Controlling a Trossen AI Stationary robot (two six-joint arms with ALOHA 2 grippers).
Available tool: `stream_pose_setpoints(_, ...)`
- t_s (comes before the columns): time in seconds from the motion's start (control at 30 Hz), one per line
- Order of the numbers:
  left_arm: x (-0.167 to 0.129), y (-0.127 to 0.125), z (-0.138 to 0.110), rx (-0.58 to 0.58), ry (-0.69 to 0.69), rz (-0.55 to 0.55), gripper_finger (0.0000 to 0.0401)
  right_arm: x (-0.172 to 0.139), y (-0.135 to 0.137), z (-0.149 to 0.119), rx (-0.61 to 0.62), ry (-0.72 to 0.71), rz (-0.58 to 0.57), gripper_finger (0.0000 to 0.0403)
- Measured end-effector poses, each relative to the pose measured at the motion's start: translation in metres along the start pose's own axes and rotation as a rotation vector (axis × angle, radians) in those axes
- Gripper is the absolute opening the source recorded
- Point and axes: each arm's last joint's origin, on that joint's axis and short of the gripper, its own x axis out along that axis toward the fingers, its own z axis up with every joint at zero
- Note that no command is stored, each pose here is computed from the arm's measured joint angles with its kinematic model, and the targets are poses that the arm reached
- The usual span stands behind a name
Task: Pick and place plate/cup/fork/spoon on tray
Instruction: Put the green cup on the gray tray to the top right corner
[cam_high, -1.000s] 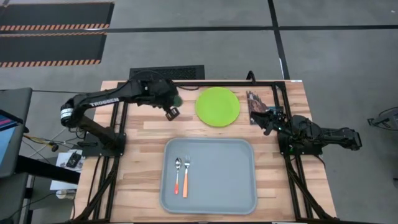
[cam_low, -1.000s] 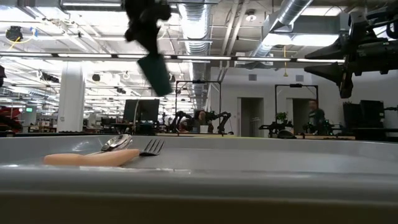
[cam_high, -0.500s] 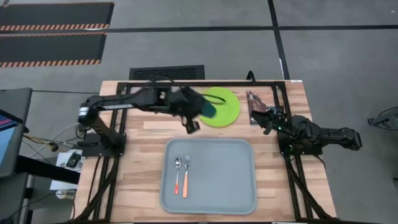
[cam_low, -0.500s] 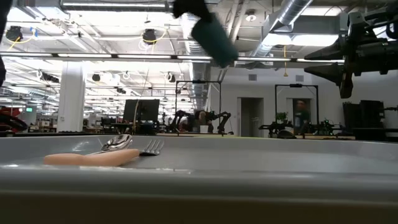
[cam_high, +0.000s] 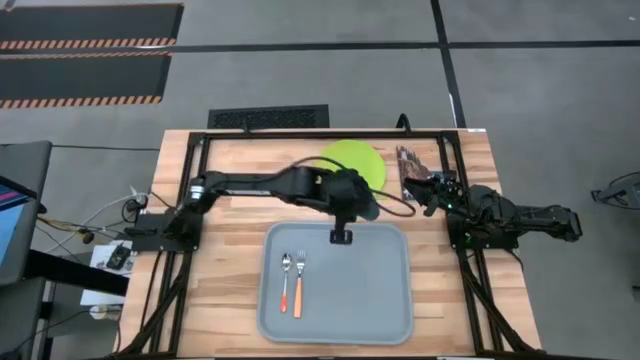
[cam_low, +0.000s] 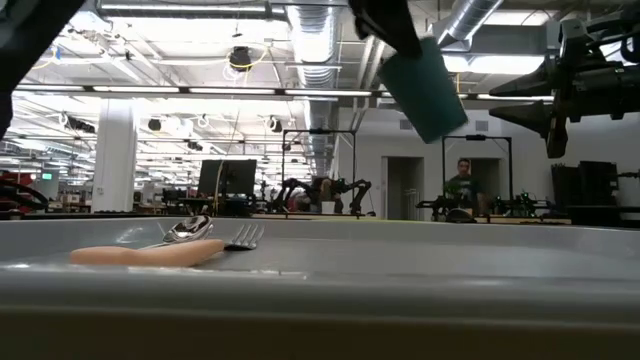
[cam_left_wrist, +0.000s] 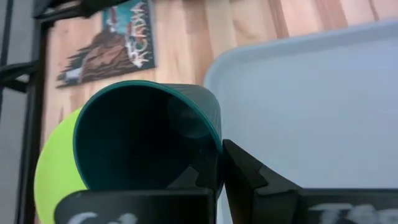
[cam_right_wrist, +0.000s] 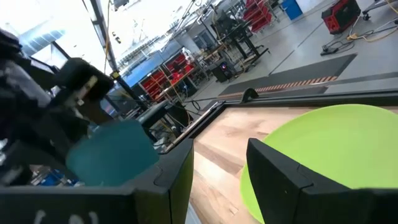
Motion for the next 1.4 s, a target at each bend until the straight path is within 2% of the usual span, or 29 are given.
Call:
stream_pose_setpoints(0.17,0.030,-0.011,0.004,0.091,0.028,-0.018,0.0000,0.000,0.000,0.000,0.000,0.000,0.000,0.0175)
stream_pose_setpoints(0.3,0.042,-0.021,-0.002,0.152,0.055,-0.086,0.0000,0.000,0.000,0.000,0.000,0.000,0.000,0.0175)
stream_pose_setpoints(0.53,0.042,-0.031,-0.002,0.177,0.053,-0.118,0.0000,0.000,0.000,0.000,0.000,0.000,0.000,0.0175)
stream_pose_setpoints(0.7,0.057,-0.037,-0.010,0.201,0.072,-0.153,0.0000,0.000,0.000,0.000,0.000,0.001,0.000,0.0175)
stream_pose_setpoints(1.0,0.068,-0.038,-0.016,0.224,0.067,-0.143,0.0000,0.000,0.000,0.000,0.000,0.001,0.000,0.0175)
stream_pose_setpoints(1.13,0.075,-0.041,-0.023,0.262,0.113,-0.150,0.0000,0.000,0.000,0.000,0.000,0.001,0.000,0.0175)
stream_pose_setpoints(1.4,0.075,-0.043,-0.020,0.279,0.087,-0.162,0.0000,0.000,0.000,0.000,0.000,-0.012,-0.014,0.0175)
